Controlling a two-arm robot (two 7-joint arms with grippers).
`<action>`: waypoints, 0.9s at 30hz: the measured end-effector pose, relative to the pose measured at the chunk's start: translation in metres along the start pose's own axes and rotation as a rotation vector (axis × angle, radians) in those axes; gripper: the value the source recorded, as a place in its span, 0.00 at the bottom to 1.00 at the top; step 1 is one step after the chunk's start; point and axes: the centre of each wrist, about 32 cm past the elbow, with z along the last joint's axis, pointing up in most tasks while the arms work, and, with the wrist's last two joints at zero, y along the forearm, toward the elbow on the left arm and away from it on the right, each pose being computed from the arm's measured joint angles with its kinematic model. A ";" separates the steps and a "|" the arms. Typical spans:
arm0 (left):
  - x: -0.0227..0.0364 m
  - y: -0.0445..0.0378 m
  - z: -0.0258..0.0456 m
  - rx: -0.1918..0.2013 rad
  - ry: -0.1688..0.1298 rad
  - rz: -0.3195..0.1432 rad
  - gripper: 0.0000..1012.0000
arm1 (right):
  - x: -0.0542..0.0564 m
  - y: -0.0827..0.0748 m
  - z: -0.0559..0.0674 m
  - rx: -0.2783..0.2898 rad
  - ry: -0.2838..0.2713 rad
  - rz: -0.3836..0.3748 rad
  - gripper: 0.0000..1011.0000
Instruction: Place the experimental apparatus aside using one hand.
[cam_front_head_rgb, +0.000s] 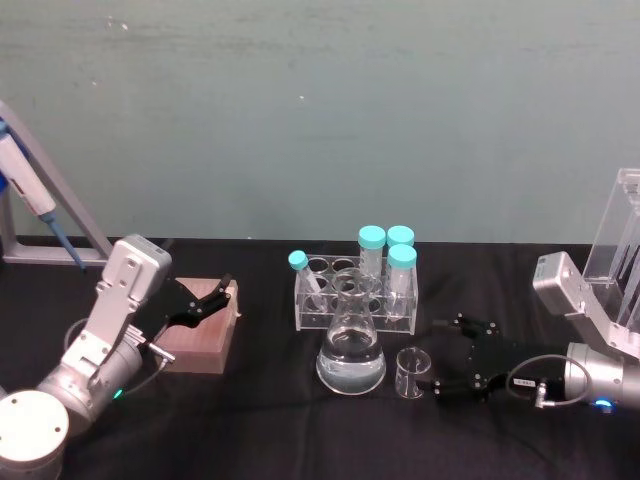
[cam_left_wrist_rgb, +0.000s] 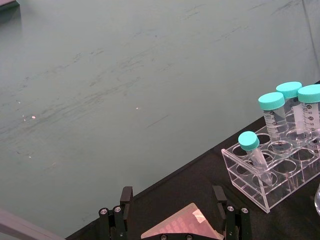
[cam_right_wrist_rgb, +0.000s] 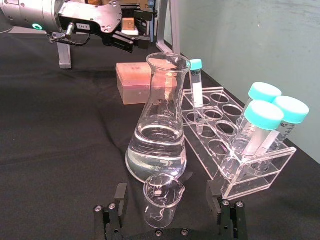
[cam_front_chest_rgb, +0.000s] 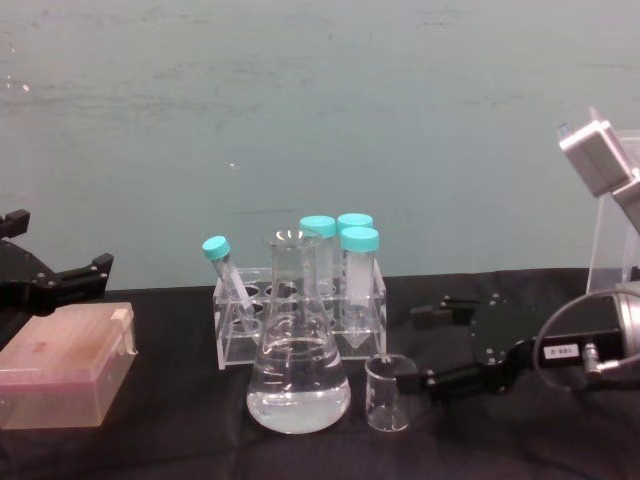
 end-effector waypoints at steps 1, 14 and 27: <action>0.0000 0.0000 0.0000 0.000 0.000 0.000 0.99 | 0.000 0.001 0.000 -0.001 0.001 0.001 0.99; 0.0000 0.0000 0.0000 0.000 0.000 0.000 0.99 | 0.004 0.009 -0.005 -0.025 0.016 0.018 0.99; 0.0000 0.0000 0.0000 0.000 0.000 0.000 0.99 | 0.004 0.014 -0.007 -0.037 0.019 0.029 0.99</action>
